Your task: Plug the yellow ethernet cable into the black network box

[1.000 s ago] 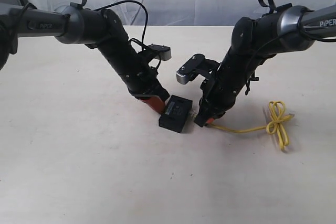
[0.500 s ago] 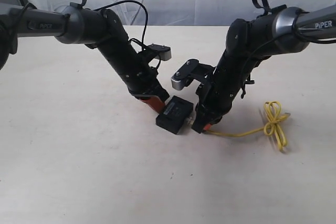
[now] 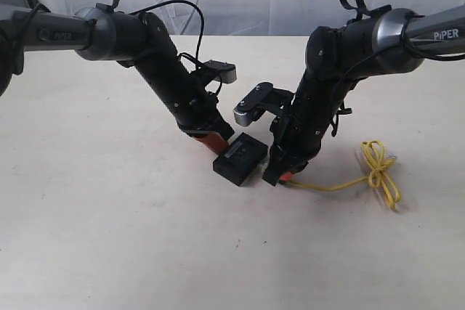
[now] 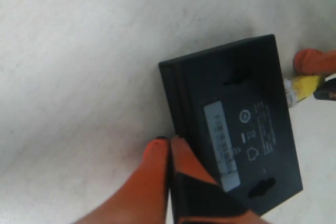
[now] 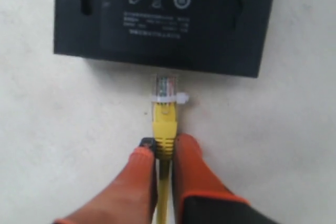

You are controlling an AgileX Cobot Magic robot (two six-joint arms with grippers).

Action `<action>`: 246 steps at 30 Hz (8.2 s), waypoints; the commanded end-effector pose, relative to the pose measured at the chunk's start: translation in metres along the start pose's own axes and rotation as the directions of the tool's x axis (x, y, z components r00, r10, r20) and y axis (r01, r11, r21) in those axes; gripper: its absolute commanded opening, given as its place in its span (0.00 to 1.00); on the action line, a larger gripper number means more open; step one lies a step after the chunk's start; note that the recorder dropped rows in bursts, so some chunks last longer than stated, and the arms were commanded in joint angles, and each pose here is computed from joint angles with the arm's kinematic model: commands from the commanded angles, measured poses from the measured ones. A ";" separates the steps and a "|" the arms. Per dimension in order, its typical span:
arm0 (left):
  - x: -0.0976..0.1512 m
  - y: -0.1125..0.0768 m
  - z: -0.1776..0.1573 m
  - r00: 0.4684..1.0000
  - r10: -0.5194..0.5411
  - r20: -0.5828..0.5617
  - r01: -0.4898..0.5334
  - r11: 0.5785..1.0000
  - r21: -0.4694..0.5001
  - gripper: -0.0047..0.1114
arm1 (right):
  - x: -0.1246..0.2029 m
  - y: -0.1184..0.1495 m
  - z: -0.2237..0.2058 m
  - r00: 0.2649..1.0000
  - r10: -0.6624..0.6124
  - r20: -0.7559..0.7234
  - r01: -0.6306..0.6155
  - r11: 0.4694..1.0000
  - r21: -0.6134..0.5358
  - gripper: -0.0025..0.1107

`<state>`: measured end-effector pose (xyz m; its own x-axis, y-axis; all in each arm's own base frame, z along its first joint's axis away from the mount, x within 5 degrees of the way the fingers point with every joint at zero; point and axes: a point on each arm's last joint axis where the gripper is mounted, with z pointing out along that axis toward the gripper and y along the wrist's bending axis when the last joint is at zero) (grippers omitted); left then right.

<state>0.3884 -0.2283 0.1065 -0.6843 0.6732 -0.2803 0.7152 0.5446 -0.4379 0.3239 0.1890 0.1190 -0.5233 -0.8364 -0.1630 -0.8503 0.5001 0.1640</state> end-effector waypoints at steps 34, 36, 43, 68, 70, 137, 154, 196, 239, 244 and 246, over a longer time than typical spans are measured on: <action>0.004 0.004 0.009 1.000 0.004 -0.019 -0.004 1.000 -0.016 0.04 | -0.005 0.000 -0.008 0.998 0.042 0.038 -0.043 0.998 0.035 0.01; 0.004 0.004 0.009 1.000 0.003 -0.018 -0.003 1.000 -0.015 0.04 | -0.007 0.000 -0.008 0.997 0.049 0.055 -0.051 0.998 0.038 0.01; 0.003 0.004 0.009 1.000 0.002 -0.017 -0.002 1.000 -0.014 0.04 | -0.010 -0.001 -0.008 0.994 0.058 0.090 -0.063 0.997 0.052 0.01; -0.005 -0.002 -0.001 0.998 -0.012 0.059 0.012 1.000 -0.012 0.04 | -0.019 -0.002 -0.010 0.983 0.013 0.181 -0.024 0.998 0.060 0.01; -0.004 -0.002 -0.001 0.999 -0.012 0.051 0.012 1.000 -0.003 0.04 | -0.019 -0.002 -0.010 0.982 0.018 0.191 -0.031 0.998 0.063 0.01; 0.017 -0.004 -0.125 0.978 0.011 0.206 0.058 0.943 -0.327 0.04 | -0.012 -0.005 -0.013 0.992 -0.065 0.104 0.053 0.992 0.114 0.01; 0.045 -0.037 -0.146 0.963 -0.002 0.271 0.094 0.940 -0.329 0.04 | -0.010 -0.007 -0.003 0.995 -0.061 0.084 0.052 0.993 0.104 0.35; 0.190 -0.145 -0.248 0.684 0.227 0.693 0.342 0.740 -0.580 0.04 | 0.157 0.032 -0.252 0.621 0.224 0.751 -0.689 0.614 0.386 0.01; 0.315 -0.219 -0.235 0.166 0.513 0.842 0.438 0.727 -0.529 0.04 | 0.256 0.148 -0.190 0.099 -0.190 0.977 -0.792 0.579 0.193 0.01; 0.315 -0.219 -0.235 0.166 0.513 0.842 0.438 0.727 -0.529 0.04 | 0.256 0.148 -0.190 0.099 -0.190 0.977 -0.792 0.579 0.193 0.01; 0.315 -0.219 -0.235 0.182 0.537 0.823 0.435 0.707 -0.557 0.04 | 0.256 0.148 -0.190 0.099 -0.190 0.977 -0.792 0.579 0.193 0.01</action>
<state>0.0511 -0.0183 0.3149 0.1290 -0.0136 -0.9916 0.2947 0.9553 0.0252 0.0755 0.0072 0.2883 0.0526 0.0397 -0.9978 -0.0949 0.9949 0.0346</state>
